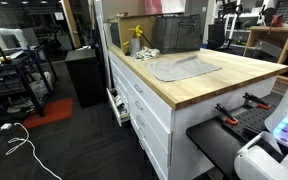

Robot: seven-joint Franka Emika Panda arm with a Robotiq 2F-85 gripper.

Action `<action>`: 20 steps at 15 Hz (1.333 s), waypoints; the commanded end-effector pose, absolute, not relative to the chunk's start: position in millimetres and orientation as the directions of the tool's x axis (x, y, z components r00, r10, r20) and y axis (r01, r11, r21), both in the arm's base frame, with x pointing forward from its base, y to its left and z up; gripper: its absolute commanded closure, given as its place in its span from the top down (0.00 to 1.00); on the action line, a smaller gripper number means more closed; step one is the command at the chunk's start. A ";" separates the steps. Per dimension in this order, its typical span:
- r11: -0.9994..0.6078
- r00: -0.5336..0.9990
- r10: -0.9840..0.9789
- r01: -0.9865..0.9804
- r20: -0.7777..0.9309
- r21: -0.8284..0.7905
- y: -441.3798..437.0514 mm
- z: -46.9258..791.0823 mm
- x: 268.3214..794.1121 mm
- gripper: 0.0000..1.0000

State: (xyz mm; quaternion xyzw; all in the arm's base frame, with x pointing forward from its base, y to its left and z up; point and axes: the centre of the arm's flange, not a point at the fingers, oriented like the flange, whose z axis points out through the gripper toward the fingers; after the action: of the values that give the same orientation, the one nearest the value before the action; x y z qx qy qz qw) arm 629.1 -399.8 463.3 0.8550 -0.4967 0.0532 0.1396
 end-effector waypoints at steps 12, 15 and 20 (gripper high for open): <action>-0.733 0.679 -0.658 -0.677 0.327 -0.069 -303.7 540.9 476.5 1.00; -0.793 0.724 -0.592 -0.601 0.353 -0.098 -276.9 550.4 446.7 1.00; -0.858 0.780 -0.505 -0.502 0.370 -0.111 -228.1 556.4 390.9 1.00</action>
State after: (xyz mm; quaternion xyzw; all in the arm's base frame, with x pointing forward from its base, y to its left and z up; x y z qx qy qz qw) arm 446.3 -264.7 561.4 0.9382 -0.2984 0.1752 0.0101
